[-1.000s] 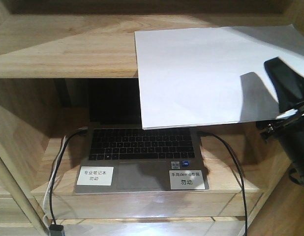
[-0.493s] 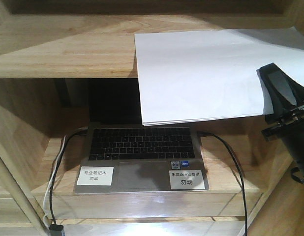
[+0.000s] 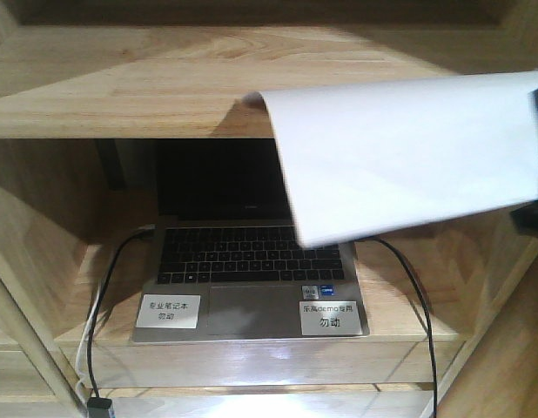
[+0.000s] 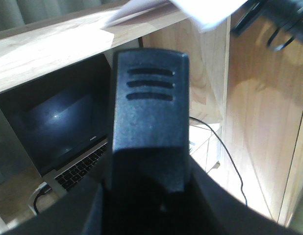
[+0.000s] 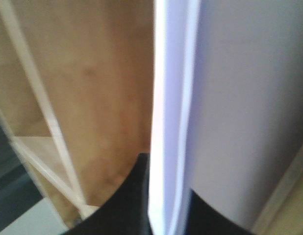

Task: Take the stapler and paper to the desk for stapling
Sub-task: 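Pinch the paper edge with the right gripper and pull it off the shelf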

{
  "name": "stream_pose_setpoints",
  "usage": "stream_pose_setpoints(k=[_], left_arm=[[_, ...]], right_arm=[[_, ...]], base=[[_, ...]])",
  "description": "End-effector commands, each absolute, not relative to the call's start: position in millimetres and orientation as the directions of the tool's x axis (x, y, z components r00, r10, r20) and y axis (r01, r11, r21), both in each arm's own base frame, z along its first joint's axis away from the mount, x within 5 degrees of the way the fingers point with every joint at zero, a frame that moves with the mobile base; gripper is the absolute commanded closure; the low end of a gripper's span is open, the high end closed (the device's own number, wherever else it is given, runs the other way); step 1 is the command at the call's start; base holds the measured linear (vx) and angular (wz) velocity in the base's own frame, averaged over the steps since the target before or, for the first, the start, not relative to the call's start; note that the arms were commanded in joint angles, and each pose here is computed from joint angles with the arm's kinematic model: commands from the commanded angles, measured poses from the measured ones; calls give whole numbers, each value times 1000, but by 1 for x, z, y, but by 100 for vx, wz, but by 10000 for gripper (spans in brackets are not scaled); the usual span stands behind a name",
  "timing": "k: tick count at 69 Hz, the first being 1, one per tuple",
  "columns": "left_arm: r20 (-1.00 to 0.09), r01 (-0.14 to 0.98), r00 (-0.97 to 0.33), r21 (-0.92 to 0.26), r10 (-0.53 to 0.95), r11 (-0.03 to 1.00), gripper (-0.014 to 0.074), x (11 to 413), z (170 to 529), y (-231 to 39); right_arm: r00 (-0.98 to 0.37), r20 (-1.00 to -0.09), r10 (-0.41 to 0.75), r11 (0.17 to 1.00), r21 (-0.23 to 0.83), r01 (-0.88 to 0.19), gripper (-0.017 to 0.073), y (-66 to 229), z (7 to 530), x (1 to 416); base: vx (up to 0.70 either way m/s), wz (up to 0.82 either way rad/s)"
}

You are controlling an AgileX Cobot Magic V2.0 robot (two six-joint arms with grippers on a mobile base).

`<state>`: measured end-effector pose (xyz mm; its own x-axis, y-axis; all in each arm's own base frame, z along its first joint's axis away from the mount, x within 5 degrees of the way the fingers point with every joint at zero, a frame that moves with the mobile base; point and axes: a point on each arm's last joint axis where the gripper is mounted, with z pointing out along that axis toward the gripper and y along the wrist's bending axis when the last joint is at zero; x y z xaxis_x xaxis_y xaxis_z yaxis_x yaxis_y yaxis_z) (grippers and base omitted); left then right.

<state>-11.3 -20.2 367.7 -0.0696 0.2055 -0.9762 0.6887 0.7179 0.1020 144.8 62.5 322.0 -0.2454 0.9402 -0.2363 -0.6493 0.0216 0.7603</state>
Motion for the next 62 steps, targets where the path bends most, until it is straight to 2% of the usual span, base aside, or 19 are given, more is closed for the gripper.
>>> stream_pose_setpoints(k=[1,11,23,32,47,54,62], left_arm=[[-994,675,11,90,112,733,600,-10,385,-20],[-994,675,11,90,112,733,600,-10,385,-20],[-994,675,11,90,112,733,600,-10,385,-20],[-994,675,11,90,112,733,600,-10,385,-20],[-994,675,11,90,112,733,600,-10,385,-20],[-994,675,11,90,112,733,600,-10,385,-20],[-994,675,11,90,112,733,600,-10,385,-20]], right_arm=[[-195,-224,955,-12,626,-780,566,57,346,129],[-149,-263,953,35,586,-810,566,46,353,119],[-103,-262,960,71,580,-811,566,30,360,105],[-56,-328,943,151,570,-807,566,28,363,88],[-31,-411,911,230,569,-790,566,31,362,65],[-56,-429,902,222,571,-791,566,34,360,60],[-130,-356,925,133,625,-769,566,32,343,61]], base=[[0,0],[0,0],[0,0],[0,0],[0,0],[0,0],[0,0]])
